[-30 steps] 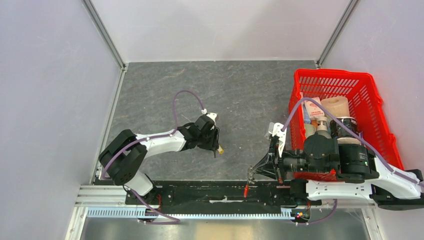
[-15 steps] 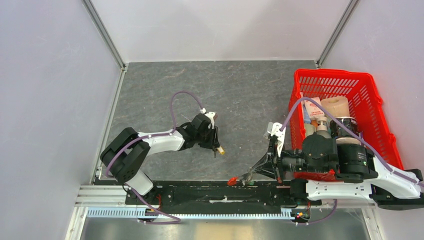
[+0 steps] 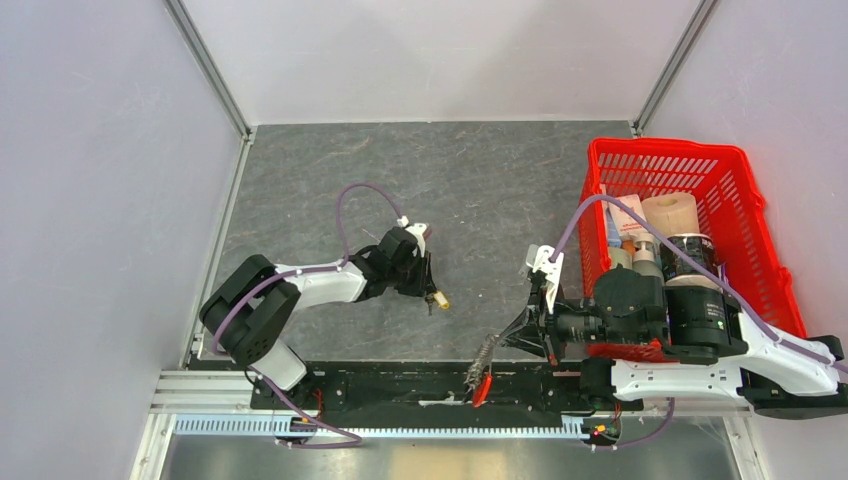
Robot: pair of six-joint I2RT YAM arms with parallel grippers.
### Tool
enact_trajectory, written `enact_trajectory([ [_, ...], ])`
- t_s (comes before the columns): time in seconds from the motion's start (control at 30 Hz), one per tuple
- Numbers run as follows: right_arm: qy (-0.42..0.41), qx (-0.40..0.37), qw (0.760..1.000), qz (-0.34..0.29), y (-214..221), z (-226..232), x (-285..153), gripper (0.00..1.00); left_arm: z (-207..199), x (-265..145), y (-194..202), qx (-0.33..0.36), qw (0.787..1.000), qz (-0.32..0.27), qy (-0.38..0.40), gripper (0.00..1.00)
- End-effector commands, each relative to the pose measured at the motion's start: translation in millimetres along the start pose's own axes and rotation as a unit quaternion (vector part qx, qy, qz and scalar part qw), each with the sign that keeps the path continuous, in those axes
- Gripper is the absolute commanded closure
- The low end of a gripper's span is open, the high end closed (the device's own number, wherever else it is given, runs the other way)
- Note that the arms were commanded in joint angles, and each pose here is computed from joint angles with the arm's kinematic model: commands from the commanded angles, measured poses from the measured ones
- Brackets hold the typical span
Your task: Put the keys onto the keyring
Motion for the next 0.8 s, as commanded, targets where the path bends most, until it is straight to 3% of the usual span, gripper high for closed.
enact_trajectory([
  [0.0, -0.008, 0.004, 1.0, -0.024, -10, 5, 0, 1.0, -3, -4, 5, -0.001, 1.0, -0.001, 0.021, 0.69],
  [0.37, -0.01, 0.006, 1.0, -0.022, -10, 6, 3, 1.0, -2, -3, 15, -0.004, 1.0, 0.009, 0.029, 0.78],
  [0.5, -0.012, 0.006, 1.0, -0.025, -11, 6, 1, 1.0, 1, -2, 16, -0.003, 1.0, 0.011, 0.021, 0.98],
  [0.67, -0.012, 0.006, 1.0, -0.025, -11, 6, 1, 1.0, -7, -10, 9, 0.003, 0.999, -0.001, 0.036, 0.98],
  [0.77, -0.013, 0.004, 1.0, -0.026, -11, 6, 0, 1.0, -24, -38, -12, 0.023, 0.997, -0.03, 0.061, 0.98],
])
Point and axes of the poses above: each gripper's point midway between its finger pads, its own x axis out along the fingers, its own z axis along the line the jaws close on, y = z × x, the point moved 4 cm from there along -x, back along the fingers, and after that the axes turned 8 degrees about x, right-handed, at the moved point
